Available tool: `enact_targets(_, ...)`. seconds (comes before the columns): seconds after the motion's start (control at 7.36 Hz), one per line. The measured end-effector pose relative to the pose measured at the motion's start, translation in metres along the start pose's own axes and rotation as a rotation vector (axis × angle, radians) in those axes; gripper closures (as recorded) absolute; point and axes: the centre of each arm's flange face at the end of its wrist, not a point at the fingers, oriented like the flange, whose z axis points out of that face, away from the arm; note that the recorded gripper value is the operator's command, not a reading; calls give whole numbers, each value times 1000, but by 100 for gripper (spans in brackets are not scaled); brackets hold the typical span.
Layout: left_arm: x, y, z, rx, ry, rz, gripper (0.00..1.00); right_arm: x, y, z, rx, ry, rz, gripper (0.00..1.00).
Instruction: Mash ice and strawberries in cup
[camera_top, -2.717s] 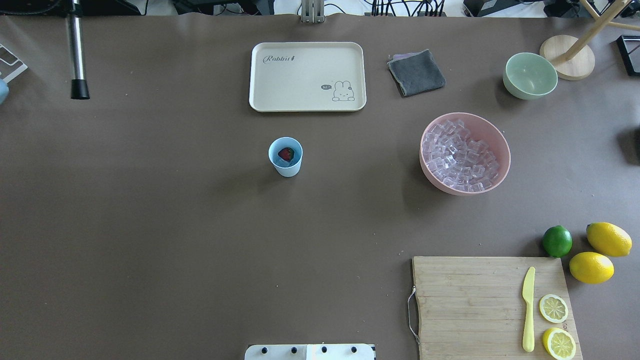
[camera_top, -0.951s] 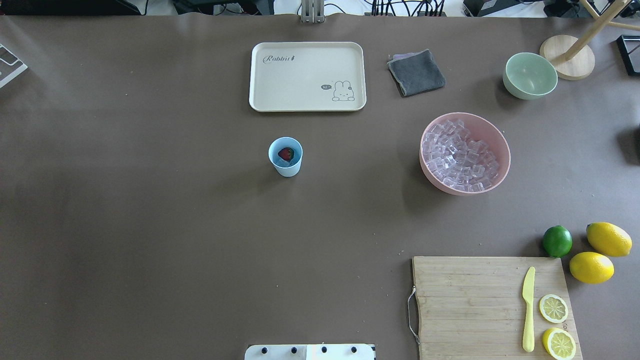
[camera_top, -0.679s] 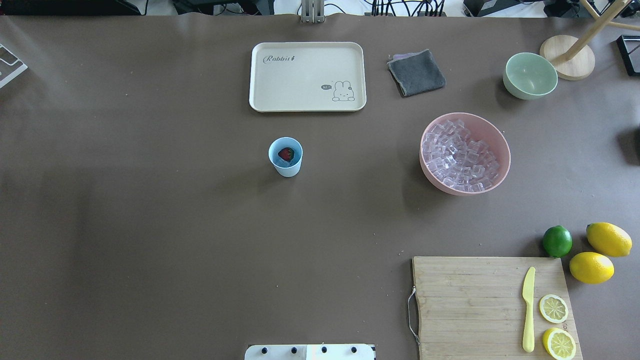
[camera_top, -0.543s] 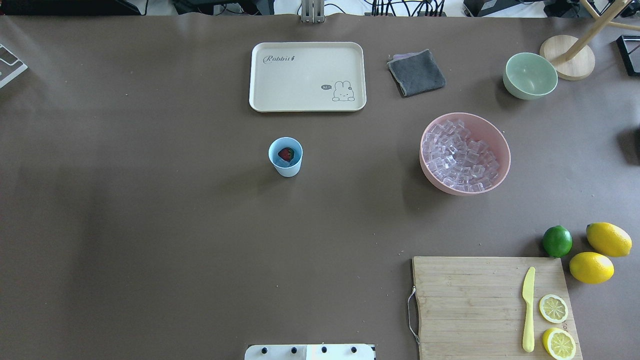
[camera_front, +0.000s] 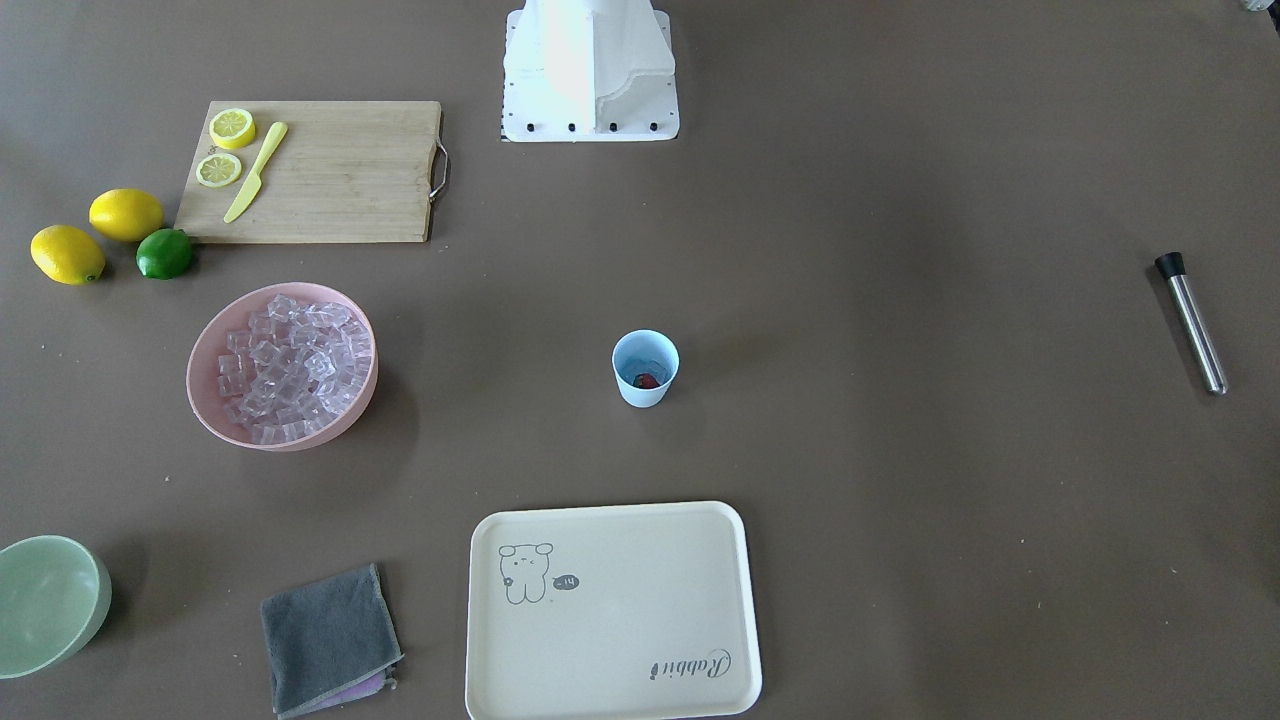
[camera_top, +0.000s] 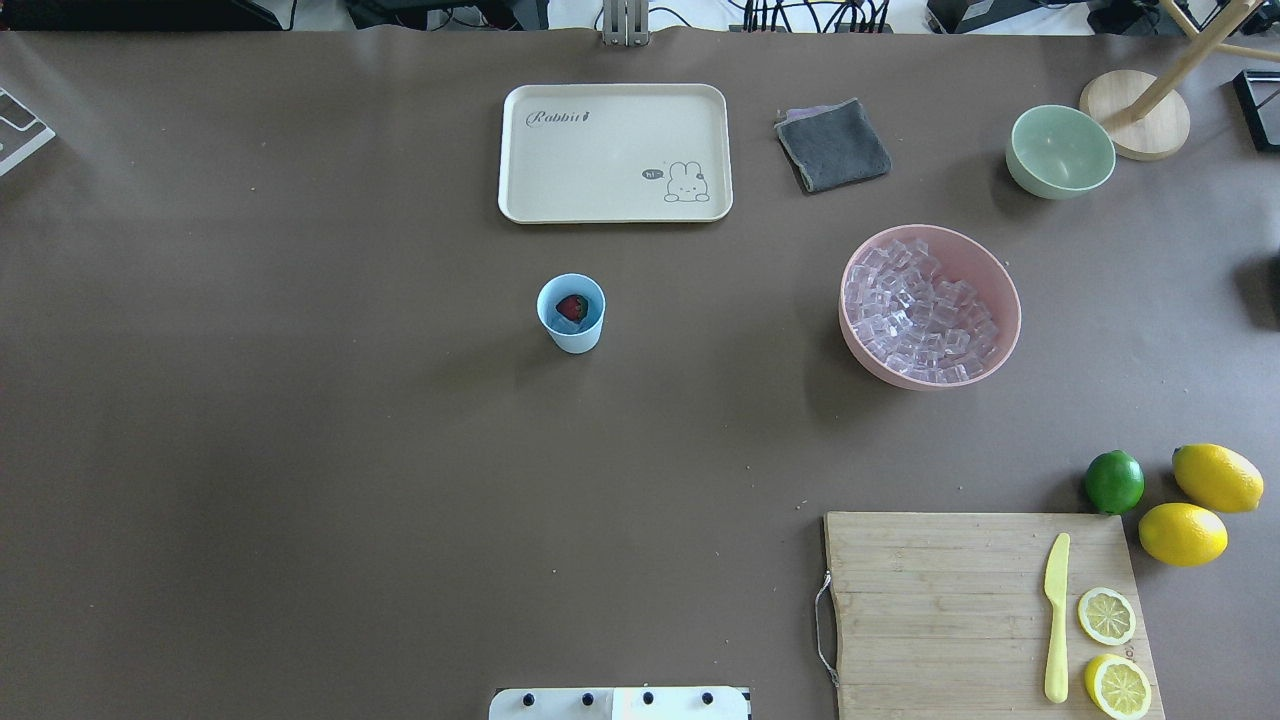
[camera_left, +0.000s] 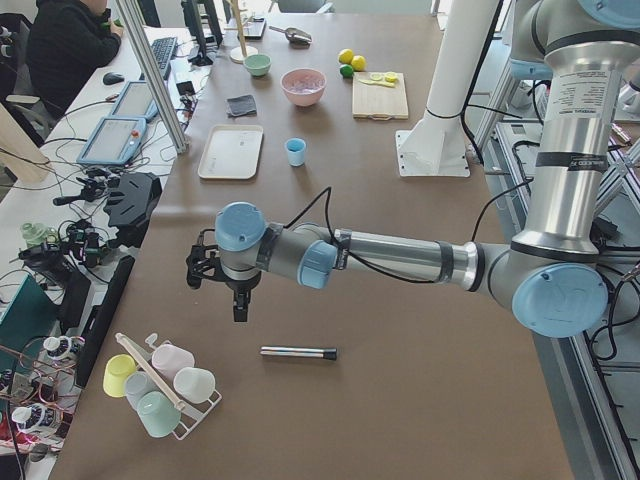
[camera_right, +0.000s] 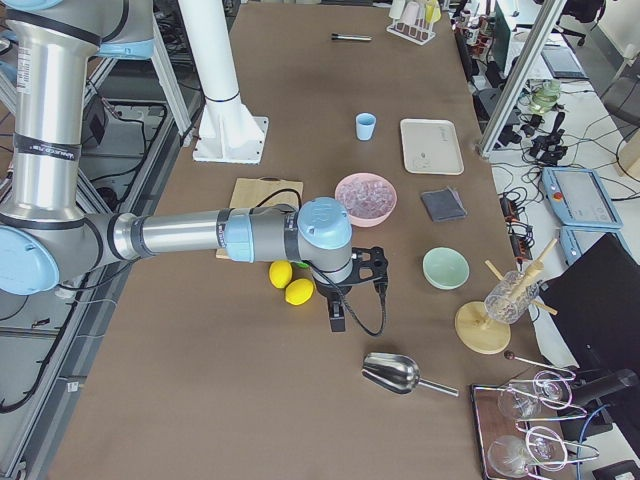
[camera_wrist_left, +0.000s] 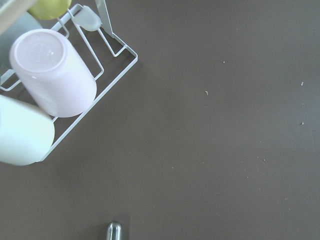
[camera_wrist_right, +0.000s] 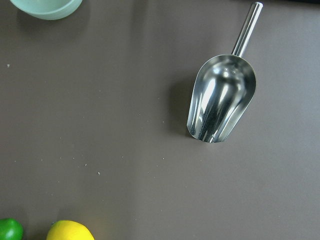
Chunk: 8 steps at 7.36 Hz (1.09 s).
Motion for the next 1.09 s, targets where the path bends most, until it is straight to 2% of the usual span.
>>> enact_targets(0.14,1,19,-7,3,-3,2,1,0,0,0,0,0,0,0)
enact_targets(0.27,2,21,-10,8,-13,7,1,0,-1,1,-2,-1,-1,0)
enact_targets(0.68,1,11,-14,32,-59,25,1,1,0,3,-8,-1,5,0)
enact_targets(1.09,-41,66,2,-35,-92,105,1,2,-2,3,-13,1,12,0)
